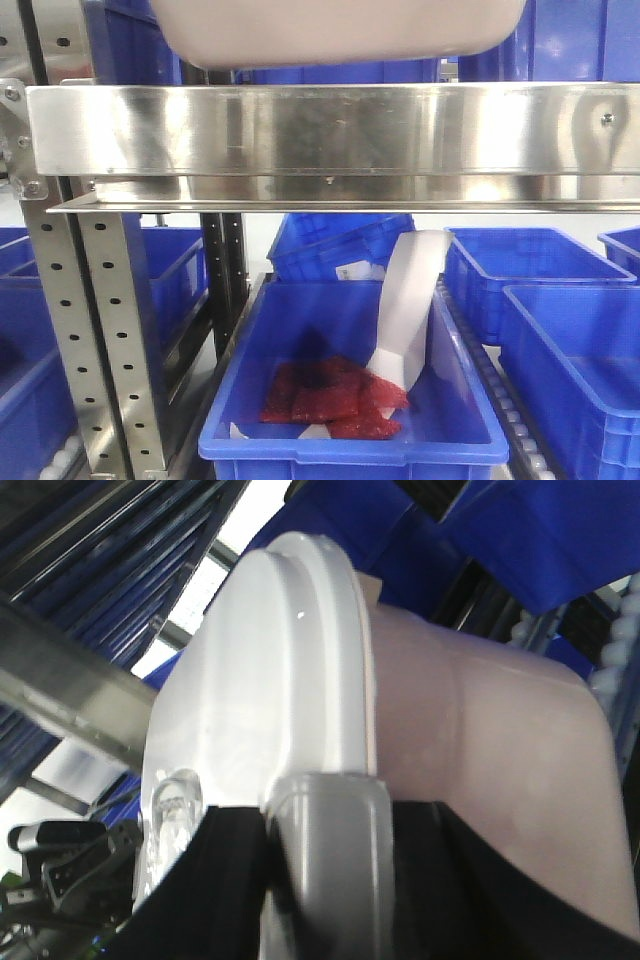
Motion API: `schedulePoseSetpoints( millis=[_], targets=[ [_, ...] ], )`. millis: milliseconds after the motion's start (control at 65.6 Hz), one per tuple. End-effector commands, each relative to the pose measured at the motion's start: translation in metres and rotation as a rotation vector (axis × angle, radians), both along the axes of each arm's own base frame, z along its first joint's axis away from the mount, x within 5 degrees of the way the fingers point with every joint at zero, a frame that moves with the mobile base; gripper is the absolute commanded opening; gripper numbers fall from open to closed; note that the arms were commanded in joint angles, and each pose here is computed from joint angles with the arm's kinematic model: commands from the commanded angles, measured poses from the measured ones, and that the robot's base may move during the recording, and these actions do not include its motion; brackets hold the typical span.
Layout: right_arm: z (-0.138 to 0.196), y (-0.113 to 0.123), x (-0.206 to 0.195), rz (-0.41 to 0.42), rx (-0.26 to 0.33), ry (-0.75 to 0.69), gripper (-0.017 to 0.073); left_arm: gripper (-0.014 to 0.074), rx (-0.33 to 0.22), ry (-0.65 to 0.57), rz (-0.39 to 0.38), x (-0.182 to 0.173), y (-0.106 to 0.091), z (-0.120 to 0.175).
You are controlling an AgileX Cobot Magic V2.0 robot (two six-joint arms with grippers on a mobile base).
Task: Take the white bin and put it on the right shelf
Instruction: 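Push the bin forward onto the upper roller shelf with both grippers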
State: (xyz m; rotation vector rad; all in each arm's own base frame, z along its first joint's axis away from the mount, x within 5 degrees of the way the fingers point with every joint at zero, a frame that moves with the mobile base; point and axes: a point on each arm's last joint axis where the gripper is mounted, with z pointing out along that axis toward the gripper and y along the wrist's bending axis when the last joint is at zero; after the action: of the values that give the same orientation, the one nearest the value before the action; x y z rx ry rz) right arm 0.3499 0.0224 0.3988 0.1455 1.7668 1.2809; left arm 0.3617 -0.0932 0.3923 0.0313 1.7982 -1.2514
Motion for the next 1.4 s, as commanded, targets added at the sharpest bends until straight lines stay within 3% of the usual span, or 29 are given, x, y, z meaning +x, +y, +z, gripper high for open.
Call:
schedulePoseSetpoints(
  millis=[0,198,442,579,716,853,914,1051,1188,1386],
  targets=[
    [0.029,0.017,-0.013,0.153,0.104,-0.091,0.0341,0.0211,-0.117,-0.077,-0.181,-0.020,-0.028,0.032],
    [0.018,0.015,-0.003,0.124,0.102,-0.059,0.0342,0.0211,-0.109,-0.024,-0.137,-0.006,-0.040,0.015],
    [0.013,0.009,0.004,0.033,0.036,-0.042,0.0436,0.0211,-0.101,-0.014,-0.070,0.001,-0.037,0.011],
    [0.007,0.007,0.008,0.005,0.020,-0.025,0.0437,0.0218,-0.093,-0.012,-0.023,0.005,-0.034,0.011],
    [-0.004,0.007,0.016,0.020,0.025,0.005,0.0454,0.0297,-0.088,-0.011,0.013,0.007,-0.032,0.010],
    [-0.019,0.008,0.025,0.047,0.033,0.045,0.0643,0.0412,-0.087,-0.011,0.015,0.007,-0.032,0.010],
    [-0.024,0.007,0.028,0.046,0.032,0.057,0.0631,0.0447,-0.078,-0.012,0.026,0.008,-0.030,0.009],
    [-0.024,-0.007,0.032,-0.020,0.016,0.047,0.0629,0.0462,-0.067,-0.016,0.065,0.013,-0.015,0.009],
    [-0.023,-0.038,0.032,-0.103,0.020,0.042,0.0629,0.0461,-0.084,-0.023,0.029,0.013,0.003,0.011],
    [-0.020,-0.059,0.024,-0.072,0.049,0.028,0.0620,0.0452,-0.092,-0.028,-0.003,0.011,0.015,0.011]
  ],
)
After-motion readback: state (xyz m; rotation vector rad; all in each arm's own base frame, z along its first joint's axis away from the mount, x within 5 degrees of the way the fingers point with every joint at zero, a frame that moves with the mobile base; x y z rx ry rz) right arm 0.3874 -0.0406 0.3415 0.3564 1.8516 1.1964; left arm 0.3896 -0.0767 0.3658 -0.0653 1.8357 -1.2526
